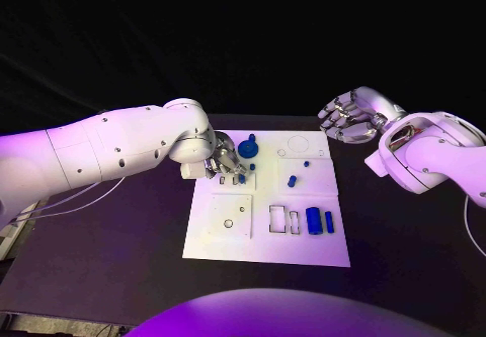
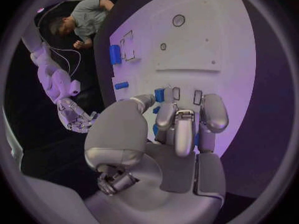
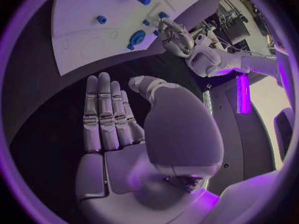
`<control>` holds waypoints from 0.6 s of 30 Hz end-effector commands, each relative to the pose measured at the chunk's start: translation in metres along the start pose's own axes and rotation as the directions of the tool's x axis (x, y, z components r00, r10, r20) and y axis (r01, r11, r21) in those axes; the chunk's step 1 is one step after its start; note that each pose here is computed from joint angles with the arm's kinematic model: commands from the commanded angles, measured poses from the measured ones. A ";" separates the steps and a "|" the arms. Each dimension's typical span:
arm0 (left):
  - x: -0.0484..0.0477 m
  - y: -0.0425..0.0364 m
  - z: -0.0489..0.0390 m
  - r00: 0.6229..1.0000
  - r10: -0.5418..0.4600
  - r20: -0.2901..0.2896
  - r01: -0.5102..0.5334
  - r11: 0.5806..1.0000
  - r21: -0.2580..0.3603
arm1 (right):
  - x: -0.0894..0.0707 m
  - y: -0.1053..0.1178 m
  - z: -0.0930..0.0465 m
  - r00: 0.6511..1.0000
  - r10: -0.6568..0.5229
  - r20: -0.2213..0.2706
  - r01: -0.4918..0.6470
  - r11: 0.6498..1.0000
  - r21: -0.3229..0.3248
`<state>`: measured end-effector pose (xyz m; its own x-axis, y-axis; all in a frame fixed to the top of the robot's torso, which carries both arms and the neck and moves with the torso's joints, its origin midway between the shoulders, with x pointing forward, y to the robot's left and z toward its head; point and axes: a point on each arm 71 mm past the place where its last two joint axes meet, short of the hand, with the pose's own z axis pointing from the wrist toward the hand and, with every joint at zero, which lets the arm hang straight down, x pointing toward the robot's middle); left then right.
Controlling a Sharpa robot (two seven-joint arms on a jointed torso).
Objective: Assemble the parts on the task board
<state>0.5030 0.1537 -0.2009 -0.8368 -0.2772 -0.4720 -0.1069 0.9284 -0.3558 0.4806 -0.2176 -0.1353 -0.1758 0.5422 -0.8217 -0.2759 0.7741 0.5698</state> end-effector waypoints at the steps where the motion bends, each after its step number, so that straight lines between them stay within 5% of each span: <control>1: 0.0019 -0.0016 0.0006 1.000 0.017 -0.015 -0.017 1.000 0.000 | 0.001 0.001 0.000 1.000 -0.001 -0.009 0.001 1.000 -0.011; 18: 0.0028 -0.0018 0.0004 1.000 0.022 -0.023 -0.022 1.000 0.001 | 0.001 0.000 0.000 1.000 -0.001 -0.011 0.001 1.000 -0.005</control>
<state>0.5029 0.1535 -0.2002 -0.8405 -0.2697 -0.4699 -0.1009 0.9300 -0.3533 0.4807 -0.2183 -0.1356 -0.1769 0.5438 -0.8204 -0.2730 0.7737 0.5717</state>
